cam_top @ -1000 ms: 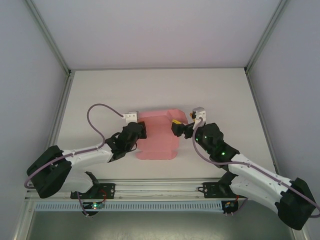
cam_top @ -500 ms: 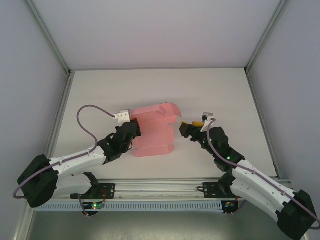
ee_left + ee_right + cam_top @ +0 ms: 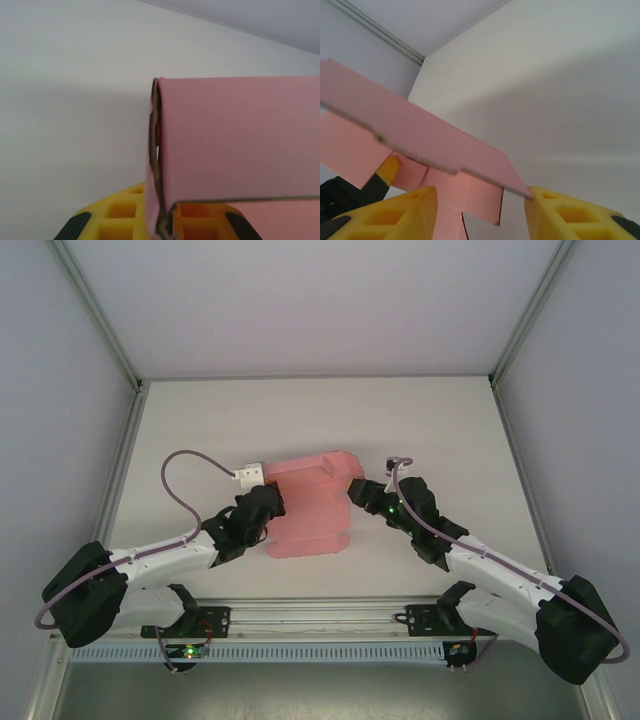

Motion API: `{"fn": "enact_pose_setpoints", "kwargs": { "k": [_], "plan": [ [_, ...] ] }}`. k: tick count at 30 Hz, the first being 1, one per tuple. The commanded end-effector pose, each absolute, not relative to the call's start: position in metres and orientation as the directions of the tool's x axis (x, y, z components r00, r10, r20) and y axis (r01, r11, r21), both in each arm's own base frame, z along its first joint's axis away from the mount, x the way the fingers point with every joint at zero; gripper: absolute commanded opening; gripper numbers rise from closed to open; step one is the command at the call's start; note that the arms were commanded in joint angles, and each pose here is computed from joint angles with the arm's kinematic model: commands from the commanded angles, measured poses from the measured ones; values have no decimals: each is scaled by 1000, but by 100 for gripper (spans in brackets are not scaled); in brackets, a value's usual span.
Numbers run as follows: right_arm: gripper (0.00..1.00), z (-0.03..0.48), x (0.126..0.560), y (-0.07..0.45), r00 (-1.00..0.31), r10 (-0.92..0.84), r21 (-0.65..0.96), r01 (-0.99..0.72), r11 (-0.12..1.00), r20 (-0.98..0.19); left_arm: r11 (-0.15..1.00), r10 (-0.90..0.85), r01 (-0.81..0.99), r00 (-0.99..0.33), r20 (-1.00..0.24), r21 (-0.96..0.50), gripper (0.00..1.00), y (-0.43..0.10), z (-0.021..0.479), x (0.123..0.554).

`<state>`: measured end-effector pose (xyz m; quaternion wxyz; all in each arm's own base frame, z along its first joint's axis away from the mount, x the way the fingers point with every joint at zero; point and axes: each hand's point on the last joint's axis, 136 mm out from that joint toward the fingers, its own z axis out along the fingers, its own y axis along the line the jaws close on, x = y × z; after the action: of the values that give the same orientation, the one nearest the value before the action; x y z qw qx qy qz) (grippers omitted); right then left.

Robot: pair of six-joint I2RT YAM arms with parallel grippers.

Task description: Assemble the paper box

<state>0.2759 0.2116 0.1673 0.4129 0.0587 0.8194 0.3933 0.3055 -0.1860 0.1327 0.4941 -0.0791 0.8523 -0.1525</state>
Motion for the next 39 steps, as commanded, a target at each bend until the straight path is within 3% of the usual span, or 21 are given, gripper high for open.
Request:
{"fn": "enact_pose_setpoints", "kwargs": {
  "k": [1, 10, 20, 30, 39],
  "plan": [
    [50, 181, 282, 215, -632, 452, 713, -239, 659, -629, 921, -342, 5, -467, -816, -389, 0, -190, 144, 310],
    [40, 181, 282, 219, -635, 454, 718, -240, 653, -625, 912, -361, 5, -466, -808, -410, 0, -193, 146, 311],
    [39, 173, 283, 221, -650, 456, 724, -217, 655, -608, 899, -380, 19, -463, -801, -438, 0, -198, 149, 312],
    [14, 177, 282, 231, -651, 401, 680, -248, 690, -645, 912, -366, -11, -473, -802, -410, 0, -197, 145, 316],
    [3, 167, 286, 236, -626, 291, 537, -245, 807, -724, 923, -343, -15, -488, -803, -385, 0, -206, 140, 319]
  ]
}}
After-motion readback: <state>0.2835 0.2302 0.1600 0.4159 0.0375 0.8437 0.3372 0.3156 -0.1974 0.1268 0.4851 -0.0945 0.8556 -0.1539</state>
